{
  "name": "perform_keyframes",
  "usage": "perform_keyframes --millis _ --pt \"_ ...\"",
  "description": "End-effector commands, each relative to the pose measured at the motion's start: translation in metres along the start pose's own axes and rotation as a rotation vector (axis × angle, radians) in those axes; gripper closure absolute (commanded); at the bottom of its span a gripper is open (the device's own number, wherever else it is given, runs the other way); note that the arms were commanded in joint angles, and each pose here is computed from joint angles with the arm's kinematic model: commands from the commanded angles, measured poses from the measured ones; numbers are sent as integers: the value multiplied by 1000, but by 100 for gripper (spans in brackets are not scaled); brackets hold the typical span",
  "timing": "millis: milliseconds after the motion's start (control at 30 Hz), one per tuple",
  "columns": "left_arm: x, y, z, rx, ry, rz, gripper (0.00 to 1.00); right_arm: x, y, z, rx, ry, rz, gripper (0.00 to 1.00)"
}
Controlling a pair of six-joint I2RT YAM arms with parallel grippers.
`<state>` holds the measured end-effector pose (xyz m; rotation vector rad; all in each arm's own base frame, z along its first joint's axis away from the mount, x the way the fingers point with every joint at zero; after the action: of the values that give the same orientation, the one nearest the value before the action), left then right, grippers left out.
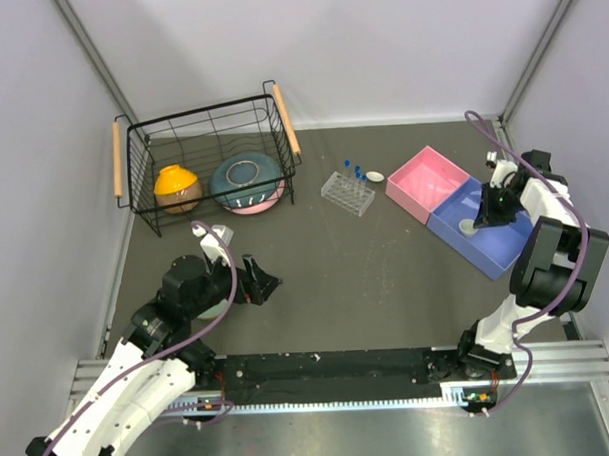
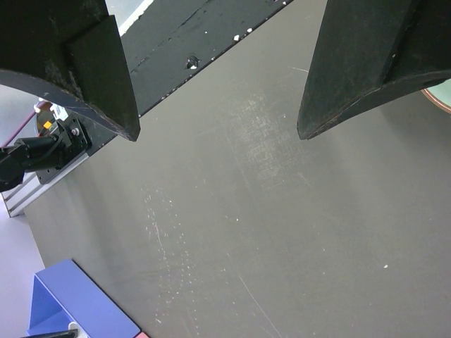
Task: Organize the chemistry lab equipment
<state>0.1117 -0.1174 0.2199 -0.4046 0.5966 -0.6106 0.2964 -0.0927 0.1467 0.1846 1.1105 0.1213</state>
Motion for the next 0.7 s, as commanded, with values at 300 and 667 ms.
perform_keyframes --millis 300,667 --pt "-3 -6 9 25 -57 -47 1 -13 -3 15 -36 -78 -20 75" --pt "-6 -7 9 27 -64 -58 1 -46 3 28 -85 -153 -62 72"
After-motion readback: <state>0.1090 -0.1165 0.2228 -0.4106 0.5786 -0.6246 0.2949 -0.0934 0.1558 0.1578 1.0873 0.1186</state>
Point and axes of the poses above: each gripper's point midway between its finger pads, its own x axis out along the fingers, its own y axis along the line the jaws close on, z = x × y, the point moved 8 cm from there along -x, back along the fingers, and after that the axes turned 1 degree about x, right-handed, at the moved point
